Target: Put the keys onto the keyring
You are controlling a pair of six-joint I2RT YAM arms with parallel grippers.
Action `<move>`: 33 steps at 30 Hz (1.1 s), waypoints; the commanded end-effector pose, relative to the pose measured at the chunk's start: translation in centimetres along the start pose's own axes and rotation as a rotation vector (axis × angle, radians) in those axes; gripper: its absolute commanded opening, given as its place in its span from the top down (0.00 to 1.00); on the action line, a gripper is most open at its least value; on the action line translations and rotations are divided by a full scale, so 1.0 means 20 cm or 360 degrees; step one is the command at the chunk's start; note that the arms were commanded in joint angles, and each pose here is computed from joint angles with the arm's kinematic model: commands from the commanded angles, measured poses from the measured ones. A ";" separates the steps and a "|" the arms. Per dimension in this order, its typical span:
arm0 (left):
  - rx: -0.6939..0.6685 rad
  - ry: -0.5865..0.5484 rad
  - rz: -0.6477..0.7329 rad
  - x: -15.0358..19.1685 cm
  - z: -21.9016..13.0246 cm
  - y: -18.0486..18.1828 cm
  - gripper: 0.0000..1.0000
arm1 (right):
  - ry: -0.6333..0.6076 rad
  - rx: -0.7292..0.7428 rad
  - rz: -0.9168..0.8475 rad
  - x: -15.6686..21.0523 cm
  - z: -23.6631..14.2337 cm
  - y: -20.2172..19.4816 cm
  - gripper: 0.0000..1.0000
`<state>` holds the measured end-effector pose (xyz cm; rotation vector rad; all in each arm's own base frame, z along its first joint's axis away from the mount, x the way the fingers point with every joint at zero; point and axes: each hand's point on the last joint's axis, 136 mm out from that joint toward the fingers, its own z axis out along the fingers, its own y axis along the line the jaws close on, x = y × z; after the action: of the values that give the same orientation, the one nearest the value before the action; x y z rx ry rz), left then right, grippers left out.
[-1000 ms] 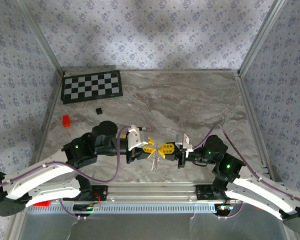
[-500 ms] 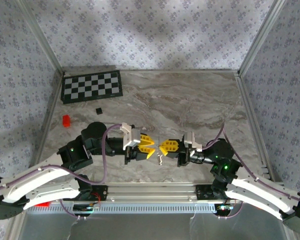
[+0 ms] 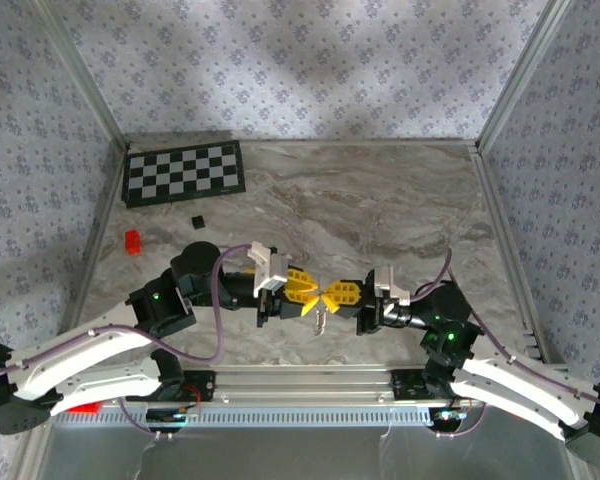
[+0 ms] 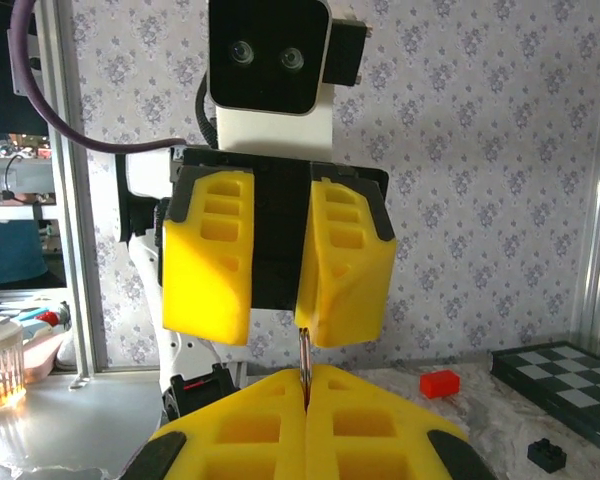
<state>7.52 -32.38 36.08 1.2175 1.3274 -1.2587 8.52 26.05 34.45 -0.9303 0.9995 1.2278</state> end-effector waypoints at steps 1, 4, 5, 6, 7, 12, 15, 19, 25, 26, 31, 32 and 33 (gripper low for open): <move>0.0042 -0.0063 0.0013 -0.05 0.01 -0.02 0.75 | -0.0109 -0.0043 -0.0034 -0.09 -0.01 0.04 1.00; 0.0045 -0.0054 0.0011 -0.04 0.02 -0.01 0.78 | -0.0116 -0.0037 -0.0036 -0.09 -0.02 0.04 1.00; 0.0046 -0.0055 0.0012 -0.04 0.02 -0.01 0.79 | -0.0116 -0.0040 -0.0036 -0.09 -0.02 0.04 1.00; 0.0045 -0.0052 0.0012 -0.04 0.02 -0.01 0.79 | -0.0117 -0.0040 -0.0037 -0.10 -0.02 0.04 1.00; 0.0045 -0.0051 0.0013 -0.04 0.02 -0.01 0.80 | -0.0116 -0.0034 -0.0036 -0.09 -0.02 0.04 1.00; 0.0049 -0.0031 0.0007 -0.03 0.03 -0.01 0.89 | -0.0111 -0.0029 -0.0037 -0.09 -0.02 0.03 1.00; 0.0053 -0.0032 0.0016 -0.03 0.02 -0.02 1.00 | -0.0106 -0.0023 -0.0036 -0.09 -0.02 0.03 1.00; 0.0055 -0.0015 0.0029 -0.03 0.02 -0.02 1.00 | -0.0091 -0.0009 -0.0030 -0.08 -0.02 0.02 1.00; 0.0010 0.0076 0.0094 -0.03 -0.01 -0.01 1.00 | 0.0107 0.0044 -0.0046 -0.03 -0.01 0.00 0.74; -0.0011 0.0101 0.0103 -0.03 -0.01 0.00 1.00 | 0.0147 0.0060 -0.0053 -0.02 -0.02 -0.01 0.69; -0.0083 0.0243 0.0148 0.00 -0.03 0.04 1.00 | 0.0293 0.0176 -0.0103 -0.01 -0.09 -0.04 0.55; -0.0101 0.0277 0.0155 0.01 -0.03 0.05 1.00 | 0.0333 0.0196 -0.0107 -0.01 -0.09 -0.05 0.55; -0.0116 0.0310 0.0166 0.01 -0.03 0.06 1.00 | 0.0367 0.0206 -0.0109 0.00 -0.10 -0.05 0.55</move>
<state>8.15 -32.27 35.39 1.3311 1.4071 -1.1153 8.81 24.57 34.69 -0.9777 1.1202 1.0890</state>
